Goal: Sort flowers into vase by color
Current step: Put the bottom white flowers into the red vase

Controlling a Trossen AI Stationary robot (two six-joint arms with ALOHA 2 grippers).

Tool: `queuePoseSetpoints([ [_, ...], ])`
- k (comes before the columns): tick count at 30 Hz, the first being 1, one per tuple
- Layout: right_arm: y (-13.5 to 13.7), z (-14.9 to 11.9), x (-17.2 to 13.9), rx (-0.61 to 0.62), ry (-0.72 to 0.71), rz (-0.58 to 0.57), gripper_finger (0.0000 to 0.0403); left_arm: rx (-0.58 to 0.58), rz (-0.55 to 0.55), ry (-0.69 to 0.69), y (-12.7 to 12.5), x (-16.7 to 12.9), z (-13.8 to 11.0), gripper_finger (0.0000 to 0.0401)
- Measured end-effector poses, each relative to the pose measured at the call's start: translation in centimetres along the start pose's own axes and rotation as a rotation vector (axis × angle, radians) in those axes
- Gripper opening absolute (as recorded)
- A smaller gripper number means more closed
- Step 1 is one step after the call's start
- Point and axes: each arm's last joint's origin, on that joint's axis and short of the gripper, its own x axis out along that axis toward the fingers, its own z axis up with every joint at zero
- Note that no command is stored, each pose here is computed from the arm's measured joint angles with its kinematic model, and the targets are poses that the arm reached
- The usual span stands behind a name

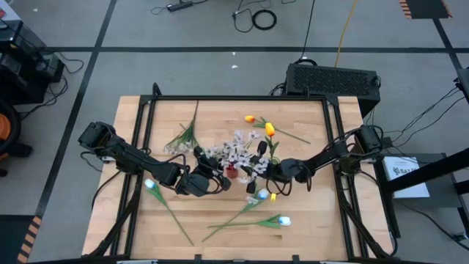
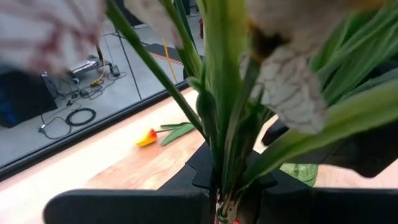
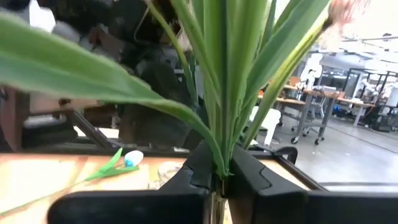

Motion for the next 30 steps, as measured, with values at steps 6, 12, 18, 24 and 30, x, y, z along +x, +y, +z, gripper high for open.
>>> queuePoseSetpoints([
  [6,-0.2,-0.5,0.1,0.003,0.046,-0.001,0.0029,-0.025,0.007,0.009,-0.2,0.3,-0.6,0.0034],
  [12,-0.1,-0.7,0.1,-0.008,0.067,-0.003,0.0031,-0.04,0.029,0.019,-0.5,0.7,-1.7,0.0034],
  [18,-0.1,-0.8,0.1,0.007,0.07,-0.005,0.0031,-0.031,0.031,0.018,-0.6,0.5,-1.8,0.0034],
  [24,-0.2,-0.9,0.1,0.028,0.079,-0.007,0.0031,-0.028,0.04,0.005,-0.8,0.1,-1.9,0.0034],
  [30,0.0,-0.3,0.7,0.029,0.077,-0.007,0.0032,-0.025,0.039,0.003,-0.9,-0.1,-1.9,0.0081],
])
